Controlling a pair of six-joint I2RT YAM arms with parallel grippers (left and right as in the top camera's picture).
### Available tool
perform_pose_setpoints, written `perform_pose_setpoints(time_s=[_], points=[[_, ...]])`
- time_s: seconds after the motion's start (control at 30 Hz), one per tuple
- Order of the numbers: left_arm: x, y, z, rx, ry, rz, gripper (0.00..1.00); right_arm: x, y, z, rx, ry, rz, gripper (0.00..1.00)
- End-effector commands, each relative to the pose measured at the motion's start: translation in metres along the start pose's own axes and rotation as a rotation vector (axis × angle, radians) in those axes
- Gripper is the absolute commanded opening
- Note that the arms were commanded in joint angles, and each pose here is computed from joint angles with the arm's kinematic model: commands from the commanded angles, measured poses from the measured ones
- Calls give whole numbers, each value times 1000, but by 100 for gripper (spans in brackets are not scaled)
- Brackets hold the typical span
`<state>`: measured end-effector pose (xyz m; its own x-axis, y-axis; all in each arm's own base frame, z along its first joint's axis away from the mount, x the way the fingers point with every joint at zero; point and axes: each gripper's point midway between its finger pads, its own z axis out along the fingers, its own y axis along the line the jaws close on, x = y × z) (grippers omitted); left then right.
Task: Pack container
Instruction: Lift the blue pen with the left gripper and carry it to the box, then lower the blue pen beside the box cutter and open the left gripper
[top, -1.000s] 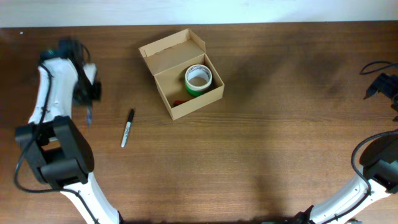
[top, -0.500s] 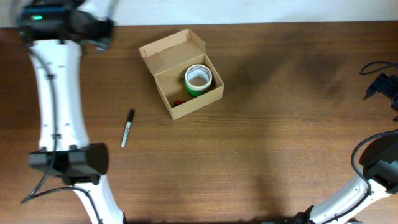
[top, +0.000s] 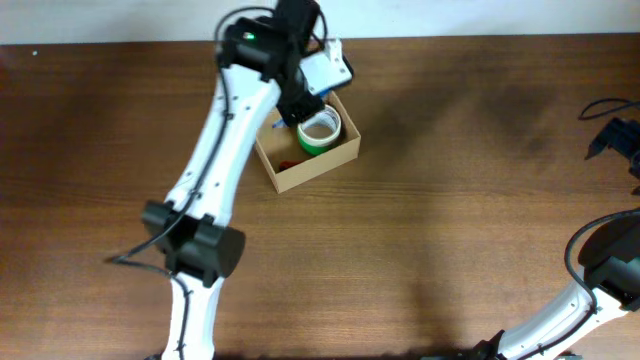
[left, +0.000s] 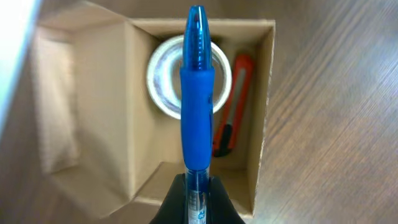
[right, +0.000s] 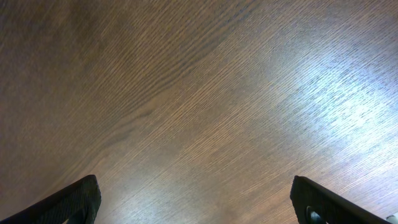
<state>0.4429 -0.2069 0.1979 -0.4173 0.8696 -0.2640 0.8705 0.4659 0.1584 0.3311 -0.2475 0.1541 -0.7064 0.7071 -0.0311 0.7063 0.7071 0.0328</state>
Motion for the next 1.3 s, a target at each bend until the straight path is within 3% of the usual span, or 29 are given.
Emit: perform_pose_setpoints(time_s=[0.0, 0.8, 1.27], points=[[5, 0, 21, 24, 41, 18, 2, 1, 2, 2, -9, 8, 3, 99], [30, -34, 86, 208, 173, 10, 2, 1, 2, 2, -9, 8, 3, 99], [22, -57, 102, 270, 171, 43, 2, 1, 2, 2, -9, 7, 3, 99]])
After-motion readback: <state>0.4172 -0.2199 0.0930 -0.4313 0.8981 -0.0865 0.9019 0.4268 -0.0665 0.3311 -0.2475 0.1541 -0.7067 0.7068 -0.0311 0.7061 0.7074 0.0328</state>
